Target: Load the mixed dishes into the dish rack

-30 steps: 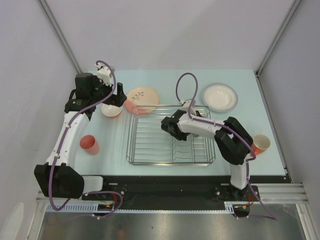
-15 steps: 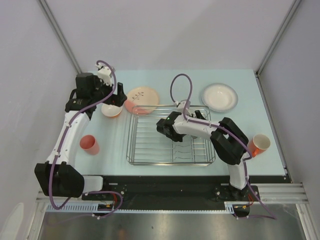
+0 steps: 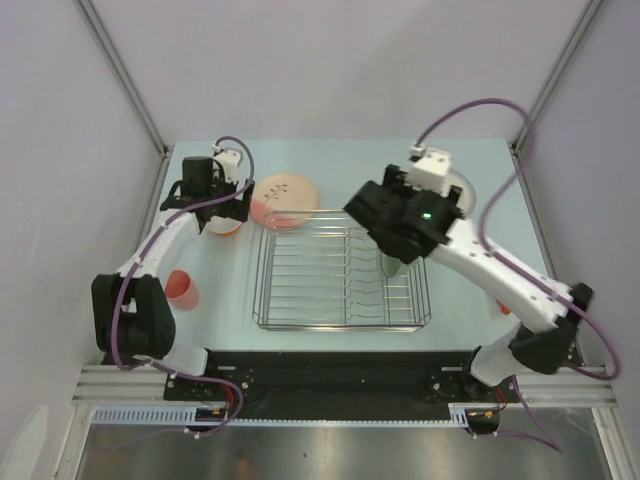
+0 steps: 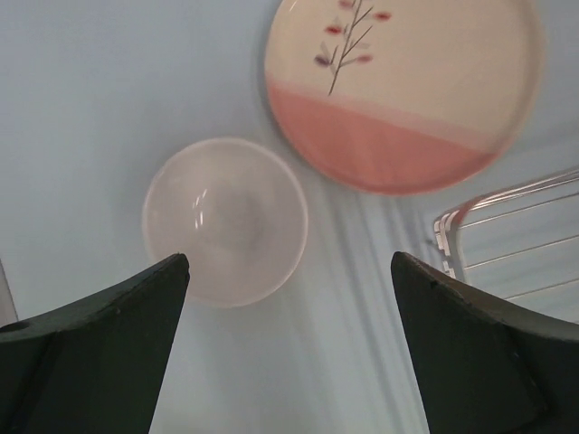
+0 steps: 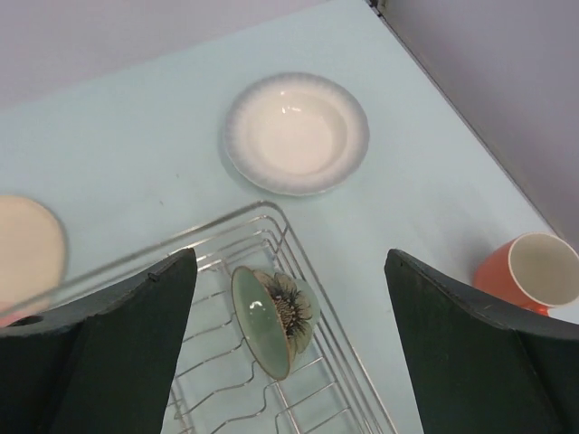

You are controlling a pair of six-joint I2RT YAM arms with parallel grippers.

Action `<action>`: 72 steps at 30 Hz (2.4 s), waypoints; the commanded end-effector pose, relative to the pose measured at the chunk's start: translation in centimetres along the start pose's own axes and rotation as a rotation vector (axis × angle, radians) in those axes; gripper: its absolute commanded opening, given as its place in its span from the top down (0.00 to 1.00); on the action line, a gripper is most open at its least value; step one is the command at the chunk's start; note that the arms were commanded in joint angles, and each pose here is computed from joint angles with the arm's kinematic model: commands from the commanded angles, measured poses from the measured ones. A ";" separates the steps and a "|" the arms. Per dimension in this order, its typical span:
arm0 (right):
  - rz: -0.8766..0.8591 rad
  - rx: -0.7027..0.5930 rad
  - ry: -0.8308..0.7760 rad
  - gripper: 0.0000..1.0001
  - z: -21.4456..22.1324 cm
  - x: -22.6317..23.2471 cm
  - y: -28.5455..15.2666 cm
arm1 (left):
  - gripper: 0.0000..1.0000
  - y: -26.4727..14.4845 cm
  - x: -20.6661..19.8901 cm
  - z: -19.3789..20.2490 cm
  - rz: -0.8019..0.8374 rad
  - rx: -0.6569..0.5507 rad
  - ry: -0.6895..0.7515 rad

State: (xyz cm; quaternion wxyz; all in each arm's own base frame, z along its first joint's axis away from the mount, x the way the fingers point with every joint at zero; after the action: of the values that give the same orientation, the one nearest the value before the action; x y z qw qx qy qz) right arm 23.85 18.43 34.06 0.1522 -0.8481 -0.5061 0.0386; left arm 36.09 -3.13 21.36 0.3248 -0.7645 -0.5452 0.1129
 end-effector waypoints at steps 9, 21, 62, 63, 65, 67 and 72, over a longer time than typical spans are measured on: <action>-0.112 0.000 0.342 0.20 -5.9 -10.5 -0.1 | 0.02 4.1 2.1 3.8 -0.245 0.143 0.143; -0.058 0.030 0.322 0.20 -5.3 -11.2 0.9 | 0.09 6.9 0.4 5.7 -0.195 0.222 0.203; -0.034 0.095 0.277 0.23 -3.1 -10.9 1.7 | 0.43 8.9 0.9 6.5 -0.226 0.257 0.274; -0.034 0.094 0.282 0.22 -3.1 -10.9 1.7 | 0.44 9.0 1.0 6.5 -0.231 0.254 0.277; -0.033 0.093 0.282 0.23 -3.1 -11.1 1.6 | 0.56 9.2 1.0 6.8 -0.232 0.259 0.282; -0.029 0.093 0.283 0.23 -3.1 -11.2 1.7 | 0.86 9.4 1.0 6.9 -0.236 0.264 0.283; -0.029 0.094 0.267 0.24 -2.8 -10.9 1.8 | 1.00 7.4 1.1 5.5 -0.231 0.243 0.268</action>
State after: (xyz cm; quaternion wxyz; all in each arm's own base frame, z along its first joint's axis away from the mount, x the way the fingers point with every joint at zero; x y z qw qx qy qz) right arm 20.84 7.79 35.34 0.2634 -0.8255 -0.4968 -0.0487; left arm 38.37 -1.30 8.89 0.5270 -0.6542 -0.5386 0.0645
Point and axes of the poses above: each gripper's point midway between its finger pads, its own y axis out along the fingers, its own x axis along the line the jaws close on, z = x × y, the point moved 7 cm from there along -y, back along the fingers, and after that the axes turned 8 degrees about y, right-handed, at the moved point
